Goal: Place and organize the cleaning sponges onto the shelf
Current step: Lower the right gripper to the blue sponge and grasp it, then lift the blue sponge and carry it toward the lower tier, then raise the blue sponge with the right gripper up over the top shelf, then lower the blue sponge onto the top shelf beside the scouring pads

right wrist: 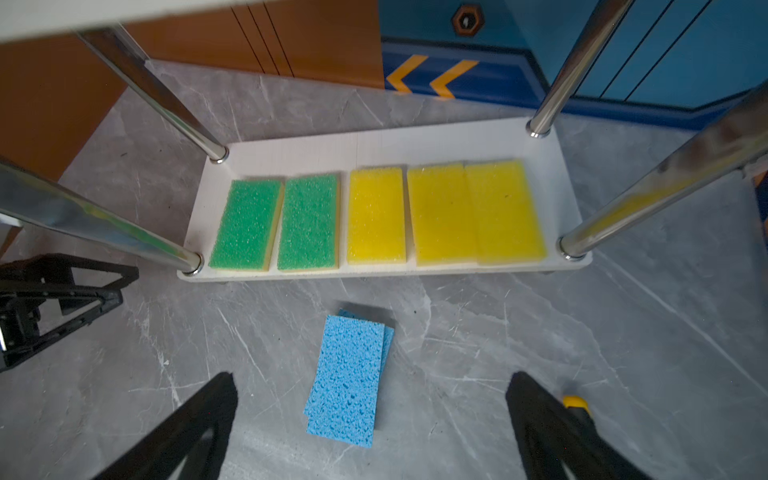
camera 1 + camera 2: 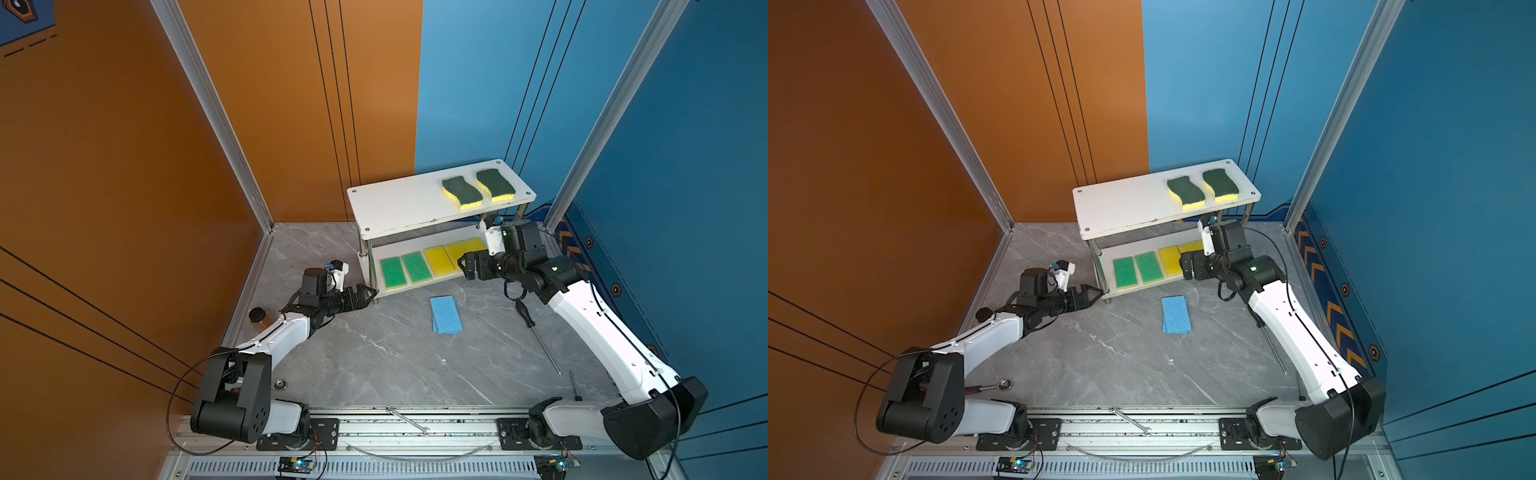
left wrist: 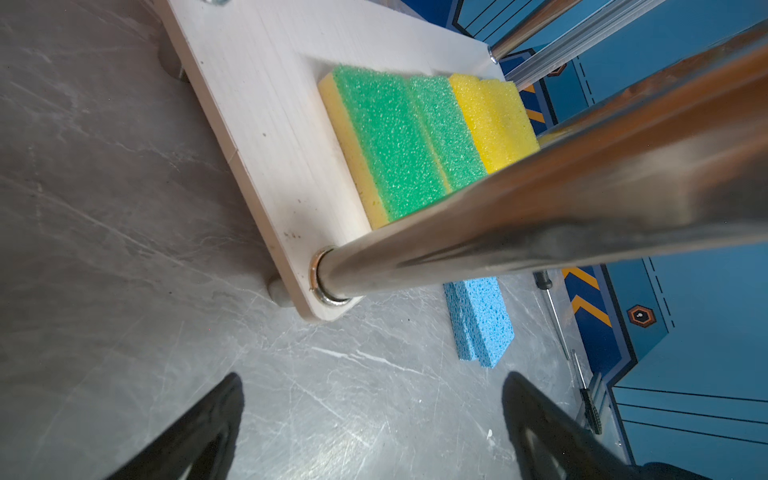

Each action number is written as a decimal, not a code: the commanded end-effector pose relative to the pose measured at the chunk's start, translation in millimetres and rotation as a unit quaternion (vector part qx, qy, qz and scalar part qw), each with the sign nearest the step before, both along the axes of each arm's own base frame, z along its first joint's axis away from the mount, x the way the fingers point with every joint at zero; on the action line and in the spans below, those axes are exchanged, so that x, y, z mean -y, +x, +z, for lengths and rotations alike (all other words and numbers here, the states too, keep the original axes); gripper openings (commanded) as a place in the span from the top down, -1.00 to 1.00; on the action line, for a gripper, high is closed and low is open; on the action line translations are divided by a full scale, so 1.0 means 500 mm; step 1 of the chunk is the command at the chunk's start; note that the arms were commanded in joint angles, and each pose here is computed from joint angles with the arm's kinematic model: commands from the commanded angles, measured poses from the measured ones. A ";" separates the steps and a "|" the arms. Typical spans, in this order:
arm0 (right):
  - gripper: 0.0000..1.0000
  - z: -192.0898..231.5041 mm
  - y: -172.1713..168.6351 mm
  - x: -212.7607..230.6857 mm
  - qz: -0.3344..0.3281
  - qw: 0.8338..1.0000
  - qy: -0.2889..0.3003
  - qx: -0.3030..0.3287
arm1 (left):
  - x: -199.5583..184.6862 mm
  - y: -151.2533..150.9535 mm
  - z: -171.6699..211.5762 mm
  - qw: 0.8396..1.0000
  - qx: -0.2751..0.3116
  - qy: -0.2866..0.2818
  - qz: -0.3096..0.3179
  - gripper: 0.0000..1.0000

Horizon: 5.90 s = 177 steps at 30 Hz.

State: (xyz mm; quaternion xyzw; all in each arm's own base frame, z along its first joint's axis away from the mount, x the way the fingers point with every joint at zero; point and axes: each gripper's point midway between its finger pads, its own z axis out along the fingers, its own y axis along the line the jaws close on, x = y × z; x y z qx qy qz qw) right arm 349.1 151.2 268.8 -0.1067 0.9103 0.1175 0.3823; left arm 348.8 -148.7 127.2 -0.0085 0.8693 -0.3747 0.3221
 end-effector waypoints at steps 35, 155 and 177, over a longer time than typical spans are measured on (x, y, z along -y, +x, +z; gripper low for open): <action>-1.00 -0.448 -0.094 -0.089 -0.031 0.967 -0.146 -0.204 | 0.002 0.003 -0.004 1.000 -0.002 -0.004 0.001 -0.95; -0.27 0.273 0.201 -0.204 0.061 0.986 -0.037 0.150 | 0.047 0.024 0.000 1.000 0.006 -0.013 -0.020 -0.95; -0.34 0.229 0.219 -0.248 0.071 0.986 -0.056 0.143 | 0.041 0.017 0.001 1.000 0.009 -0.010 -0.015 -0.95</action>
